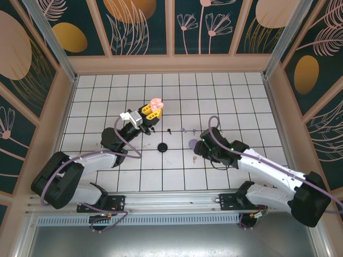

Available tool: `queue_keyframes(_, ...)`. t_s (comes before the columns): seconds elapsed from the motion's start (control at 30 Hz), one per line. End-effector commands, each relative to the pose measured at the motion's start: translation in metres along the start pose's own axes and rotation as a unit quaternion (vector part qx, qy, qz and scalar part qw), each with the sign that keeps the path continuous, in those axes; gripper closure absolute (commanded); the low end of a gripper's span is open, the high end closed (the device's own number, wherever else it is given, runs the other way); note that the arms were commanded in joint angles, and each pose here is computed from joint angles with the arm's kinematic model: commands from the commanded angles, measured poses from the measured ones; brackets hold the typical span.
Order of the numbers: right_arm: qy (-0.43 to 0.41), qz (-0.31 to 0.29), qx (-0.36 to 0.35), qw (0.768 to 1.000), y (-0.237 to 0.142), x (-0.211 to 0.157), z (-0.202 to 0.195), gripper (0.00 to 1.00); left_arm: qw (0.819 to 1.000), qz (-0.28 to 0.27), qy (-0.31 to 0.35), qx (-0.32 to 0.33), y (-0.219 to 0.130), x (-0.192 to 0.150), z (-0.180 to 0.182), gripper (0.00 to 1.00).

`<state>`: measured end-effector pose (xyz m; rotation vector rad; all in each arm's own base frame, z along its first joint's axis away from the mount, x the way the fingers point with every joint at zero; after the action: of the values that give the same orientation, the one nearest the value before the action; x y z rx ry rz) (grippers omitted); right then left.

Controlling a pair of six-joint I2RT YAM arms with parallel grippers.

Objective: Insert the wireless bluetooth earbuds into the charging case

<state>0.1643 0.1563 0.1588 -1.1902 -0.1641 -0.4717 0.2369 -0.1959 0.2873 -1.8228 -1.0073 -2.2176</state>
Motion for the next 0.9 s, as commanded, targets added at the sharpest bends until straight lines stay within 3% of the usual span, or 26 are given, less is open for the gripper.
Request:
queue_keyframes(0.0, 0.032, 0.006, -0.016, 0.999, 0.014, -0.007, -0.002, 0.46, 1.000, 0.001, 0.002, -0.011, -0.002, 0.001, -0.005, 1.00)
queue_keyframes(0.37, -0.007, 0.041, -0.059, 0.997, 0.051, -0.010, 0.013, 0.50, 1.000, 0.001, -0.001, -0.014, -0.001, -0.001, -0.005, 1.00)
queue_keyframes(0.87, -0.043, 0.061, -0.094, 0.993, 0.073, -0.012, 0.026, 0.56, 1.000, 0.000, -0.001, -0.019, -0.002, -0.003, -0.006, 1.00)
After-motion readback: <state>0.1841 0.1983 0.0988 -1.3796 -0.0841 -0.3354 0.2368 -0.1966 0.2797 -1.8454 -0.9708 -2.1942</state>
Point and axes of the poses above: each hand's point on the last joint's axis, 136 mm out from that joint toward the fingers, its own y axis out along the fingers, its own z axis along the line the jaws close on, x = y × z, the point moved 8 cm from there along -y, back along the fingers, and after that the axes turned 4 degrees about -y, right-handed, at the moved point
